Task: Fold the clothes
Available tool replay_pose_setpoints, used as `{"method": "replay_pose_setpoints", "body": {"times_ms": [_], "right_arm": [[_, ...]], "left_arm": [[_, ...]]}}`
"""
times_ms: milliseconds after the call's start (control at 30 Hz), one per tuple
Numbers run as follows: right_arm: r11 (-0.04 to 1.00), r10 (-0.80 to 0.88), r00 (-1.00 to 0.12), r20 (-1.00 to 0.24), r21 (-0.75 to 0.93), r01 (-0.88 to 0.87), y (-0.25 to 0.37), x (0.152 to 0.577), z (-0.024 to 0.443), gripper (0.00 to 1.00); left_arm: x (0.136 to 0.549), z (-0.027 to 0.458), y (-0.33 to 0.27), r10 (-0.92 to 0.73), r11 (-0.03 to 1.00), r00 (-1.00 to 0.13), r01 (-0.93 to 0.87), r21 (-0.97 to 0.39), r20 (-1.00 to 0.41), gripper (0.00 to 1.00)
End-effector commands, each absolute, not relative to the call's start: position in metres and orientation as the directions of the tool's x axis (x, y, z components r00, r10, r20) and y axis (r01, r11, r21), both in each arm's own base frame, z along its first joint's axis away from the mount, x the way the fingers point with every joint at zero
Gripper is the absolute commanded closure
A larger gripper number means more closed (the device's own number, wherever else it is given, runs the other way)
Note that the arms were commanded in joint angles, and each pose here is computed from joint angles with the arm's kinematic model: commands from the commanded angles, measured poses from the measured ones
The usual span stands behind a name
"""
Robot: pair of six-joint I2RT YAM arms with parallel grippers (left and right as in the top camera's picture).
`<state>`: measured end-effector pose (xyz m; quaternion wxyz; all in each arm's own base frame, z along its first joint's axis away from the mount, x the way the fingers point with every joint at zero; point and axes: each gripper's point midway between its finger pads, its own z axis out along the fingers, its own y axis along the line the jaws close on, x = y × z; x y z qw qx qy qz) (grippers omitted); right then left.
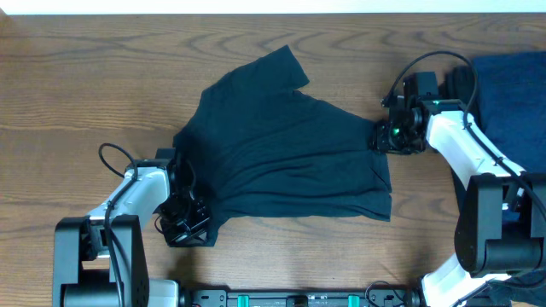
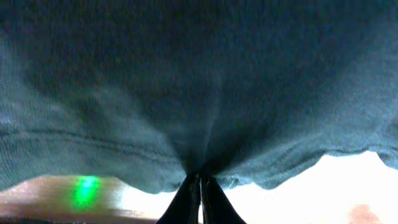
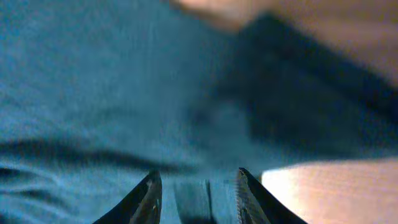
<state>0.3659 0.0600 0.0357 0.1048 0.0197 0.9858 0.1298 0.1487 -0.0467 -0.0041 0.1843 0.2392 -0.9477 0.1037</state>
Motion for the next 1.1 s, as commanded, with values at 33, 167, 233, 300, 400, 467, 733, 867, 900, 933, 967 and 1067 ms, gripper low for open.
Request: {"method": "replay_pose_setpoints", "body": {"times_ms": [33, 167, 233, 300, 400, 467, 733, 867, 900, 933, 967, 1067], "right_arm": [[0.967, 0.049, -0.965, -0.259, 0.253, -0.019, 0.061, 0.377, 0.039, 0.68], [0.967, 0.05, -0.948, -0.314, 0.254, -0.033, 0.061, 0.391, 0.043, 0.8], [0.966, 0.05, -0.939, -0.339, 0.255, -0.041, 0.062, 0.397, 0.045, 0.87], [0.965, 0.045, -0.932, -0.36, 0.256, -0.053, 0.065, 0.402, 0.047, 0.96], [0.961, 0.041, -0.924, -0.38, 0.268, -0.068, 0.075, 0.406, 0.049, 0.99], [0.959, 0.021, -0.92, -0.391, 0.267, -0.091, 0.084, 0.409, 0.047, 0.99], [0.954, -0.042, -0.921, -0.388, 0.258, -0.152, 0.114, 0.414, 0.019, 0.99], [0.972, -0.041, -0.938, -0.345, 0.202, -0.117, 0.11, 0.411, -0.008, 0.99], [0.975, -0.043, -0.94, -0.338, 0.19, -0.113, 0.109, 0.411, -0.014, 0.99], [0.976, -0.044, -0.943, -0.33, 0.185, -0.111, 0.108, 0.411, -0.022, 0.99], [0.977, -0.045, -0.944, -0.327, 0.185, -0.11, 0.108, 0.411, -0.028, 0.99], [0.977, -0.035, -0.945, -0.325, 0.189, -0.101, 0.11, 0.416, -0.048, 0.99]], "left_arm": [[0.141, -0.01, -0.044, -0.437, 0.859, -0.807, -0.505, -0.08, 0.397, 0.94], [0.141, -0.013, -0.044, -0.447, 0.855, -0.804, -0.514, -0.078, 0.393, 0.94], [0.141, -0.013, -0.044, -0.447, 0.855, -0.805, -0.513, -0.08, 0.391, 0.94], [0.143, -0.014, -0.044, -0.447, 0.854, -0.807, -0.513, -0.083, 0.386, 0.94], [0.143, -0.014, -0.044, -0.447, 0.854, -0.807, -0.513, -0.083, 0.386, 0.94], [0.143, -0.014, -0.044, -0.447, 0.854, -0.807, -0.513, -0.083, 0.386, 0.94], [0.142, -0.014, -0.044, -0.447, 0.854, -0.807, -0.513, -0.083, 0.386, 0.94], [0.142, -0.014, -0.044, -0.447, 0.854, -0.806, -0.513, -0.081, 0.389, 0.94], [0.142, -0.014, -0.044, -0.447, 0.854, -0.805, -0.513, -0.081, 0.39, 0.94], [0.142, -0.014, -0.044, -0.447, 0.854, -0.805, -0.513, -0.081, 0.39, 0.94], [0.141, -0.013, -0.044, -0.447, 0.854, -0.804, -0.513, -0.079, 0.392, 0.94], [0.139, -0.013, -0.044, -0.447, 0.855, -0.802, -0.514, -0.076, 0.397, 0.94]]}}
